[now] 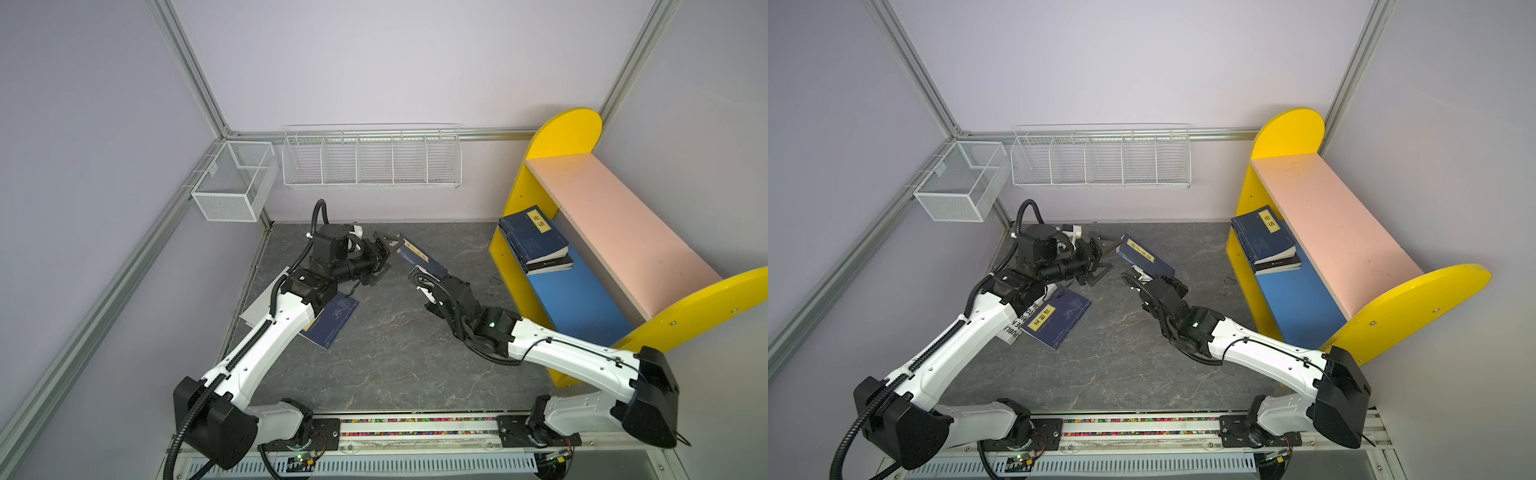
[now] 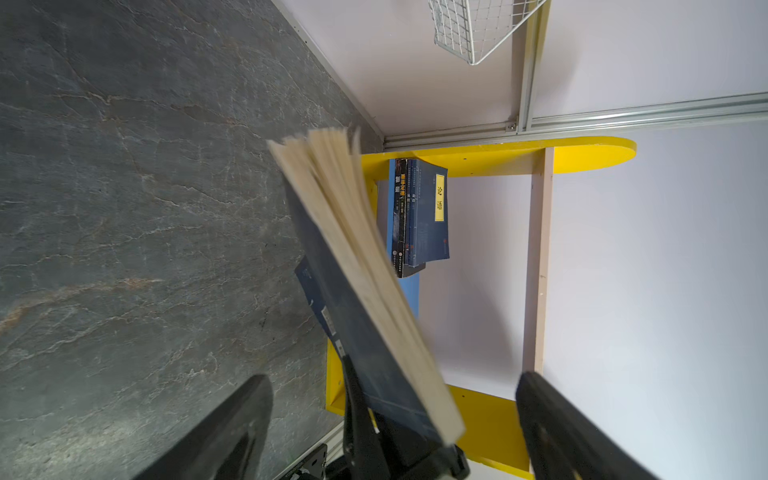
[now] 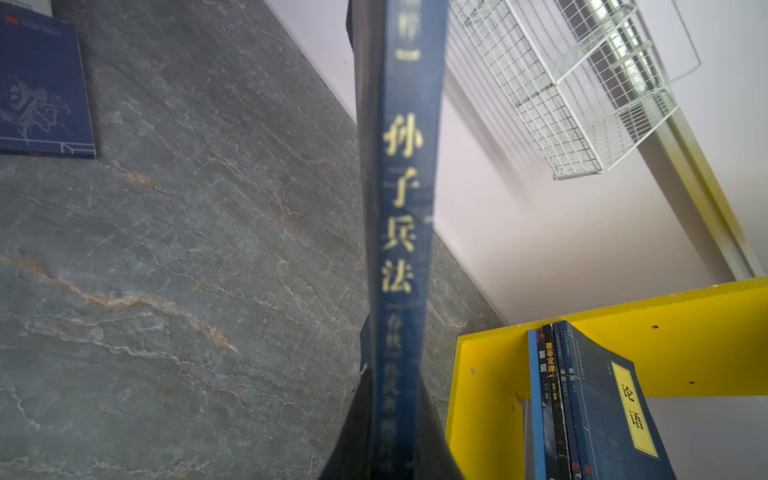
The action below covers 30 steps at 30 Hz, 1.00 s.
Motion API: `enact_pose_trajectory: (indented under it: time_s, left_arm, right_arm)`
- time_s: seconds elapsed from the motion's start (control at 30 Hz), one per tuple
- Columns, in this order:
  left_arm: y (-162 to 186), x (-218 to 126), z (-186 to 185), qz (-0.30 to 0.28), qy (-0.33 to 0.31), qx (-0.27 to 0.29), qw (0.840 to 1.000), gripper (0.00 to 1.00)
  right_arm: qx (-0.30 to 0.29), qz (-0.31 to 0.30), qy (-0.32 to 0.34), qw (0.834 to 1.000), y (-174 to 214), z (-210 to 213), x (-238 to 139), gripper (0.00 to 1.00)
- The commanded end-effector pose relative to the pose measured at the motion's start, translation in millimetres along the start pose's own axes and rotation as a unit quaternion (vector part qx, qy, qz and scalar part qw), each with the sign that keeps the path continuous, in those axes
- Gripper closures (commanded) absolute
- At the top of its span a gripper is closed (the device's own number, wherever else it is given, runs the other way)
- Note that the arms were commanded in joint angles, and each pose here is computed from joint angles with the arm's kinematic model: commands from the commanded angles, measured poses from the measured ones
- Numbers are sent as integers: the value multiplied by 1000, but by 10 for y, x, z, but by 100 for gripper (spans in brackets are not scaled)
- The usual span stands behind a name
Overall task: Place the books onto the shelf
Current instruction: 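Carry the book toward the shelf with the right gripper while the left releases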
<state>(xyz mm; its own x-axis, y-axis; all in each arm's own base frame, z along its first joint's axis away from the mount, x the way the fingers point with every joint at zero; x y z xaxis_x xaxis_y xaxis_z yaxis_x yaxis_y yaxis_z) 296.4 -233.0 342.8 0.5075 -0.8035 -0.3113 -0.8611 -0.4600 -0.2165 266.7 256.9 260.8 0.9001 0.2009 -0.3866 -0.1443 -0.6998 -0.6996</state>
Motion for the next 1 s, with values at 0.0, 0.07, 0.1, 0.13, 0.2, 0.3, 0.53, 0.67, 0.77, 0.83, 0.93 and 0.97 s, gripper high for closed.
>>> enact_pose_trajectory:
  time_s: [0.0, 0.07, 0.1, 0.13, 0.2, 0.3, 0.53, 0.67, 0.77, 0.83, 0.93, 0.97]
  left_arm:
    - [-16, -70, -84, 4, 25, -11, 1000, 8]
    - [-4, 8, -38, 21, 28, -16, 999, 12]
    - [6, 53, -9, 32, 24, -15, 999, 14]
    - [10, 97, 35, 41, 16, -17, 999, 15]
    - [21, 171, 100, 54, 8, -19, 998, 18]
    - [20, 230, 156, 63, 4, -24, 998, 24]
    - [-56, 222, 122, 65, 2, 14, 998, 60]
    - [-104, 208, 204, 67, -11, 18, 998, 88]
    - [-124, 218, 272, 71, -9, 21, 997, 100]
    - [-151, 221, 301, 71, -5, 33, 997, 100]
    - [-234, 193, 310, 65, -1, 54, 996, 100]
    - [-278, 166, 316, 60, -5, 66, 996, 100]
  right_arm:
    - [3, -24, 14, 1000, -91, -24, -36, 94]
    - [-1, -36, 13, 999, -129, -15, -67, 94]
    - [-3, -41, 13, 999, -154, -17, -86, 94]
    - [-7, -43, 13, 999, -162, -8, -91, 93]
    - [-16, -46, 15, 999, -182, -2, -101, 93]
    - [-33, -51, 13, 998, -198, 37, -124, 93]
    - [-56, -44, 22, 997, -192, 142, -103, 94]
    - [-67, -46, 28, 996, -199, 166, -107, 93]
    - [-62, -47, 30, 996, -213, 167, -96, 88]
    - [-53, -47, 27, 997, -236, 161, -94, 73]
    - [-17, -36, 3, 999, -234, 137, -94, 38]
    - [9, -31, -16, 999, -223, 108, -112, 29]
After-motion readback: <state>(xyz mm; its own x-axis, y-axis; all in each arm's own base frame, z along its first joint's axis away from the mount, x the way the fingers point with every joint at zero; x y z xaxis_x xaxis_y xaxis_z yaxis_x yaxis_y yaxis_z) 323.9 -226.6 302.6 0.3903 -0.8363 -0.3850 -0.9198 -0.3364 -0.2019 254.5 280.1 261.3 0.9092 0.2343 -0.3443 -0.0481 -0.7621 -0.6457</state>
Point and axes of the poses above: each gripper's point midway between its finger pads, its own x axis out along the fingers, its own z axis along the line the jaws close on, y = z × x, the point moved 4 cm from there along -x, back along the fingers, and after that the axes turned 4 degrees about x, right-handed, at the moved point
